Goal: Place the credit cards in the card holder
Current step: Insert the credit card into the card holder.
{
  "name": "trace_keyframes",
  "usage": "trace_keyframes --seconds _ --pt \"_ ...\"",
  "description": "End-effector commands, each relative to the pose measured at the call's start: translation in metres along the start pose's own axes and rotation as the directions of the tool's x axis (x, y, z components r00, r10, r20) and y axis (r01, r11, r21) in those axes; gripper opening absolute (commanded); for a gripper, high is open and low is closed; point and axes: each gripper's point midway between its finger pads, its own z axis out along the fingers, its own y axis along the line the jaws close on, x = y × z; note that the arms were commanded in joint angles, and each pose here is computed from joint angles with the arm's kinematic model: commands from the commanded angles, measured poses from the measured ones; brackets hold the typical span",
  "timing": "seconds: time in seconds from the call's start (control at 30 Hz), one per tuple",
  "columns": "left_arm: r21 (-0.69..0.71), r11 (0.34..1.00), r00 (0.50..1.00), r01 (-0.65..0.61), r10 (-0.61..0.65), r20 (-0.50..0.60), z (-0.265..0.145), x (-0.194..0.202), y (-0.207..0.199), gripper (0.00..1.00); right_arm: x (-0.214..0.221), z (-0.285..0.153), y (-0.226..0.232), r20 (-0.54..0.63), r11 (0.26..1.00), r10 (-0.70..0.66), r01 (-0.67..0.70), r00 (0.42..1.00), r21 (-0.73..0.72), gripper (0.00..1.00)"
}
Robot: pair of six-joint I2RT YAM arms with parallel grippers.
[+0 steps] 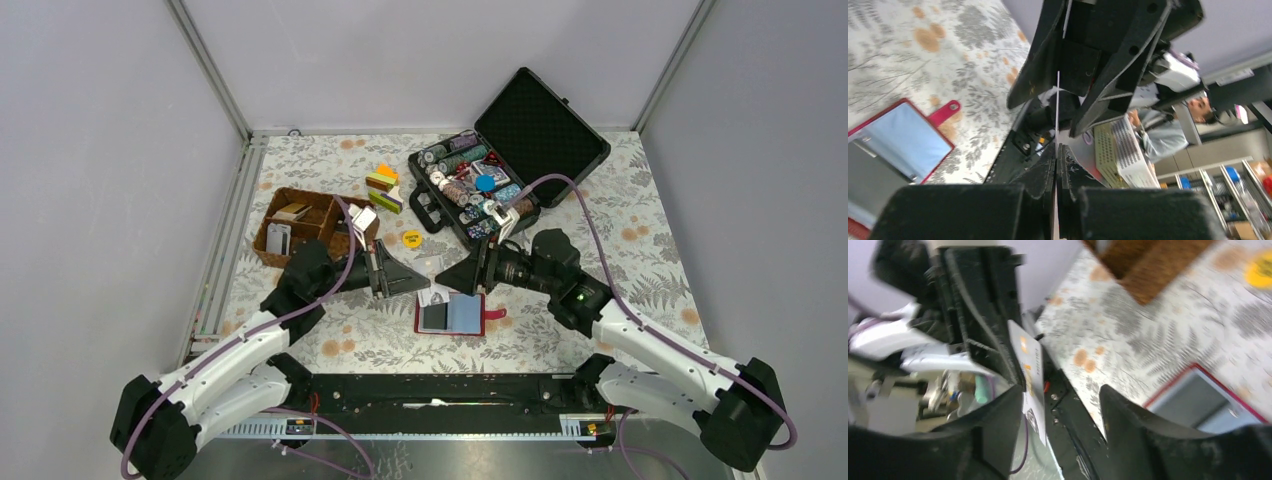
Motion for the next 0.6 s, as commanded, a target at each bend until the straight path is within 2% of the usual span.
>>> trace_keyframes --seconds 0.0,0.07,0.13,0.3,0.57 --pt "-0.257 0.966 0.999 -0.029 0.036 0.022 -0.002 -0.001 0.057 0.0 -0.001 -0.031 -0.082 0.034 0.876 -0.001 -0.016 0.999 0.482 0.75" --pt "-0.362 0.932 0.999 -0.029 0.014 -0.044 -0.002 0.012 0.088 0.0 0.004 -0.054 -0.11 0.028 0.773 -0.012 -0.009 1.0 0.635 0.81" --pt "-0.388 0.921 0.995 -0.014 -0.025 -0.095 0.003 0.025 0.102 0.0 0.014 -0.072 -0.13 0.007 0.681 0.005 -0.009 1.0 0.732 0.83" --pt "-0.368 0.929 0.981 0.019 -0.088 -0.172 0.022 0.045 0.119 0.0 0.046 -0.096 -0.163 -0.08 0.523 0.102 0.015 0.992 0.852 0.82" --pt "-0.336 0.938 0.942 0.091 -0.191 -0.278 0.039 0.072 0.142 0.0 0.075 -0.106 -0.196 -0.13 0.421 0.169 0.048 0.977 0.906 0.81"
